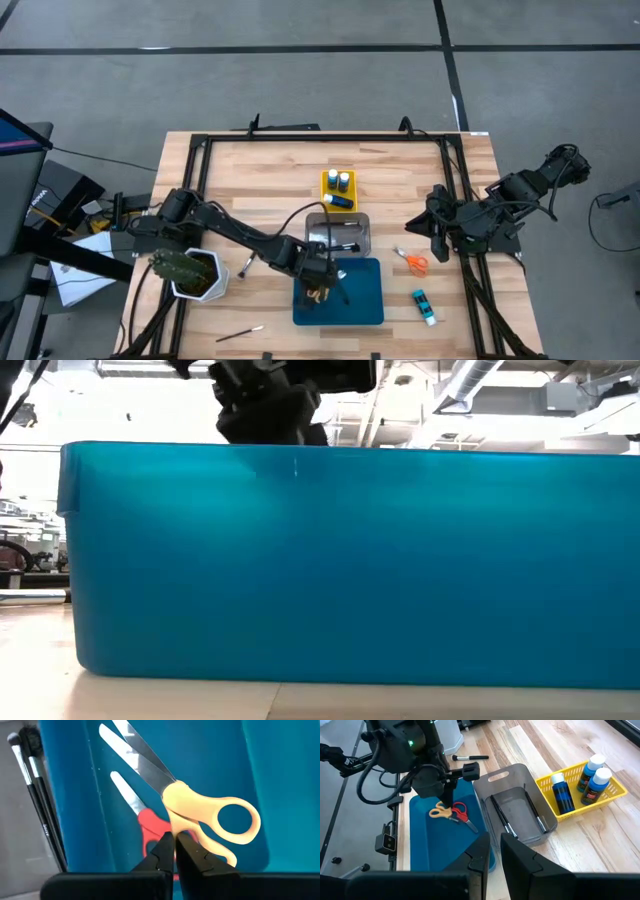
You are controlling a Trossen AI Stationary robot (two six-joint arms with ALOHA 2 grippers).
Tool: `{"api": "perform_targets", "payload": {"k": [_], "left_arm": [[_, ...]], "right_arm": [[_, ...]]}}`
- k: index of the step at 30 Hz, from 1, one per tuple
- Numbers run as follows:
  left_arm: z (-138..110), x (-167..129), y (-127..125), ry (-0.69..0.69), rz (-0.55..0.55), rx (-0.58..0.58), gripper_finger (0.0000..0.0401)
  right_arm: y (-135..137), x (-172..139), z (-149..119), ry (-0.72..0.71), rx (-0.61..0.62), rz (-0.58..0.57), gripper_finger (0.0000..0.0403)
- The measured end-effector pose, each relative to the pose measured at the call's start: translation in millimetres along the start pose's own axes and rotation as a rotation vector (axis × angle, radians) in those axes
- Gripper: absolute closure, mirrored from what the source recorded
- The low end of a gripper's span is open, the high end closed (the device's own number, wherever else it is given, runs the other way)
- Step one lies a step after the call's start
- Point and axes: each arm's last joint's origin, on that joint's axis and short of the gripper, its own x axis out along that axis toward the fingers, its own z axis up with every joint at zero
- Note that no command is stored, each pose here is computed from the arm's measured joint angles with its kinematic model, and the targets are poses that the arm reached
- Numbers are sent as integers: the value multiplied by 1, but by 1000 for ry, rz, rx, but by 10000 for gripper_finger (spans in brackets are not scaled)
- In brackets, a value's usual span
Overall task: Pick & Place Paint Supplies
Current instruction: Put the yellow scissors into the blue bin
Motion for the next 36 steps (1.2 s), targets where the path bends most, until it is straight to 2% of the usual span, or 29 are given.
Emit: {"api": "perform_targets", "payload": {"k": [9, 36], "left_arm": [[-7, 2, 1, 71, 19, 166, 401], [-7, 18, 9, 86, 29, 141, 401]], "right_arm": [[0, 0, 0, 1, 4, -2, 359], [-1, 0, 0, -12, 2, -31, 359]]}}
